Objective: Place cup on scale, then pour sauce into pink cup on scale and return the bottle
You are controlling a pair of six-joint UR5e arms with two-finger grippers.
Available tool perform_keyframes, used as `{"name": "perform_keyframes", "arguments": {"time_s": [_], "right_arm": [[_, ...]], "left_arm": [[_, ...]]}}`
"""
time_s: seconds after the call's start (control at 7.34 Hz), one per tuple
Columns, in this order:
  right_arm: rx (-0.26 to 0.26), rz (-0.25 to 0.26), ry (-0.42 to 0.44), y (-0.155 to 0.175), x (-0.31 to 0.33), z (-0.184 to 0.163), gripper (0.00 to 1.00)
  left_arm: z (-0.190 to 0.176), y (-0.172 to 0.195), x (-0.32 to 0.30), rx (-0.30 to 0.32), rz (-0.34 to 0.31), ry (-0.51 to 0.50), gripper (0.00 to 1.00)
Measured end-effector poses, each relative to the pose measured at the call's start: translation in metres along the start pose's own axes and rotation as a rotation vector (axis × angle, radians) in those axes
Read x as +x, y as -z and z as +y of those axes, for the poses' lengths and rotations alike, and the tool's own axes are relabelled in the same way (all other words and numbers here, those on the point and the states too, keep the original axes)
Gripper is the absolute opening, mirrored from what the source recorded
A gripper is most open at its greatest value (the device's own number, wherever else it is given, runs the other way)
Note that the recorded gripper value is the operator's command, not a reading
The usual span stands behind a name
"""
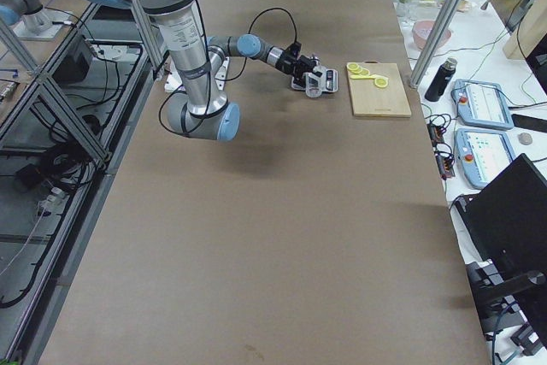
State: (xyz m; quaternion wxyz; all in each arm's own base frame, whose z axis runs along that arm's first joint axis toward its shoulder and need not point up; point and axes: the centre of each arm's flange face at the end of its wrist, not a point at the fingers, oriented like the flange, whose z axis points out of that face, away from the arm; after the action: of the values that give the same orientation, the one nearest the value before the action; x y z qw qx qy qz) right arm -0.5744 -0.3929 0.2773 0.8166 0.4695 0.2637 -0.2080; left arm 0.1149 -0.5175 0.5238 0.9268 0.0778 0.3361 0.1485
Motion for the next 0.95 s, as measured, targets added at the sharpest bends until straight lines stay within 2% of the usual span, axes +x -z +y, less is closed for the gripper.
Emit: {"name": "perform_keyframes", "arguments": {"time_s": [0.95], "right_arm": [[0.019,0.051,0.000,-0.013,0.013,-0.001,0.00]], "left_arm": [[0.000,0.000,0.000,0.000,0.000,0.000,0.97]]}}
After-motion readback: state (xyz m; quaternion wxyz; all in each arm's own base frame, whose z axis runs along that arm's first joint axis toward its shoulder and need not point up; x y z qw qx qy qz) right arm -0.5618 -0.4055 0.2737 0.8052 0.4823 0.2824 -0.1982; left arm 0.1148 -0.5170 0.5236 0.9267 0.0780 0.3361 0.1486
